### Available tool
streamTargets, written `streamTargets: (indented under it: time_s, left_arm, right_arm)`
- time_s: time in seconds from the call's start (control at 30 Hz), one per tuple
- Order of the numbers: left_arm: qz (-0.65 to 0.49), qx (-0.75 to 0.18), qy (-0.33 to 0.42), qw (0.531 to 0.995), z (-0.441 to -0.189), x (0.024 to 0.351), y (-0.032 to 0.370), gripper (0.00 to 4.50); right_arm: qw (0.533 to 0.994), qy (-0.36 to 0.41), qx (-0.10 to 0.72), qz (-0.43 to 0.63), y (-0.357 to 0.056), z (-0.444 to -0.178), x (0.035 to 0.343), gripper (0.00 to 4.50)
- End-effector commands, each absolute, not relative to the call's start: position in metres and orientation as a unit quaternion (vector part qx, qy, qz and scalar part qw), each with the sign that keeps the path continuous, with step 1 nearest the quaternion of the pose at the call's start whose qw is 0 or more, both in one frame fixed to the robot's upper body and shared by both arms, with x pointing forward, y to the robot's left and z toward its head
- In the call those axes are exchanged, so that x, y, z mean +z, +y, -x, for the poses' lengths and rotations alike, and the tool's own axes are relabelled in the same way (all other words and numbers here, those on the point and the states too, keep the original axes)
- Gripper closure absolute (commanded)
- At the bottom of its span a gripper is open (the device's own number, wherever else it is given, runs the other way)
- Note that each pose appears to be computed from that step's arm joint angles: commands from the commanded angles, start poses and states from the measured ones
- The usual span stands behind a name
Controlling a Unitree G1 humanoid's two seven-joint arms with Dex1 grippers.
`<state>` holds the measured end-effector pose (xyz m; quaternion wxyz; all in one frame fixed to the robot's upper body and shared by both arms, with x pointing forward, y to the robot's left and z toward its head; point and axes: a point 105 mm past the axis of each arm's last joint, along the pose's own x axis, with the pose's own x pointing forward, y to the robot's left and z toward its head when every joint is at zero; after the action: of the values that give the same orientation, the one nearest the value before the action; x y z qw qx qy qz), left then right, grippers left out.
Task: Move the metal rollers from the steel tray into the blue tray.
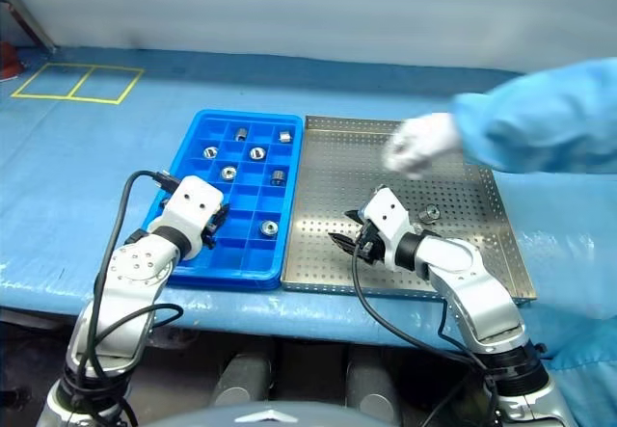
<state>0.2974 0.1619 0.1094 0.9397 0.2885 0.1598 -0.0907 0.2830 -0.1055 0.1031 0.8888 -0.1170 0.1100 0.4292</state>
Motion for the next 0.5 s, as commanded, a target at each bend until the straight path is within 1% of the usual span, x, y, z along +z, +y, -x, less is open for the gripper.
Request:
streamTargets:
  time_s: [0.03,0.2,0.27,0.3,0.47,0.5]
  left_arm:
    - [-0.304,-0.070,0.143,0.939,-0.3021,0.1133,0.1658,2.62]
    - [-0.313,-0.068,0.156,0.934,-0.3038,0.1052,0.1703,2.62]
    - [-0.318,-0.067,0.157,0.932,-0.3052,0.1037,0.1714,1.90]
    - [-0.319,-0.066,0.157,0.932,-0.3058,0.1035,0.1714,1.69]
    - [-0.313,-0.046,0.151,0.937,-0.3092,0.1059,0.1735,0.09]
    - [-0.310,-0.043,0.149,0.938,-0.3097,0.1072,0.1737,0.09]
  right_arm:
    - [0.894,0.088,0.422,0.121,-0.1060,-0.2815,0.1133,1.75]
    - [0.900,0.089,0.409,0.121,-0.1108,-0.2803,0.1142,1.75]
    - [0.902,0.089,0.405,0.120,-0.1116,-0.2796,0.1142,1.75]
    - [0.902,0.089,0.404,0.119,-0.1117,-0.2794,0.1143,1.75]
    - [0.904,0.090,0.401,0.117,-0.1110,-0.2777,0.1141,1.75]
    - [0.904,0.090,0.401,0.117,-0.1109,-0.2774,0.1140,1.75]
